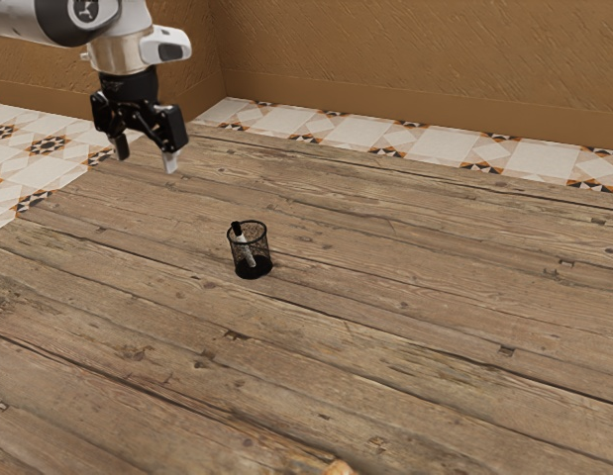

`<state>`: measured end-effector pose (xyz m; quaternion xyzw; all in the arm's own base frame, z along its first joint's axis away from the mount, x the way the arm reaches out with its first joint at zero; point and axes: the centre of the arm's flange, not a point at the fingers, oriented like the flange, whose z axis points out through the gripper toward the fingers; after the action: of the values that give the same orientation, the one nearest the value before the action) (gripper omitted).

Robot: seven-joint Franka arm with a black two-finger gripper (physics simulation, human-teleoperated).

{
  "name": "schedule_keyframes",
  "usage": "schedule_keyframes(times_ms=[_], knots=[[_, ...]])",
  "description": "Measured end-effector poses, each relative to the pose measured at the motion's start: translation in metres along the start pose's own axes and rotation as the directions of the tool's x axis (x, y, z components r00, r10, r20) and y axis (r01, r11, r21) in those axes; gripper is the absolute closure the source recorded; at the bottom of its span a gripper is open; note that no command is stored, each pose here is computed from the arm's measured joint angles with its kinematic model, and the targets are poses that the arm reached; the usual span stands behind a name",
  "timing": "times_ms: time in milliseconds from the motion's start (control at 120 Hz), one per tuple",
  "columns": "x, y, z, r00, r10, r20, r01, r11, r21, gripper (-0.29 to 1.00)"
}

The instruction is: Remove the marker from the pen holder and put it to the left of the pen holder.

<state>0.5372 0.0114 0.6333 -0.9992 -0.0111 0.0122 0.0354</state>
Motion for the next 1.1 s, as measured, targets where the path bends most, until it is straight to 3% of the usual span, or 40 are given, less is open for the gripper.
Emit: schedule_keyframes(times_ms=[217,475,642,808,1100], knots=[[0.014,0.009,0.016,1.000,0.005,-0.021,-0.005,1.000,-0.005,0.00],[0.042,0.041,0.152,0.998,0.042,0.053,-0.042,0.999,-0.003,0.00],[0.088,0.045,0.210,0.997,0.070,-0.020,-0.069,0.996,0.049,0.00],[0.135,0.028,0.231,0.990,0.074,-0.123,-0.065,0.995,0.070,0.00],[0.177,-0.006,0.254,0.978,0.056,-0.199,-0.044,0.997,0.062,0.00]])
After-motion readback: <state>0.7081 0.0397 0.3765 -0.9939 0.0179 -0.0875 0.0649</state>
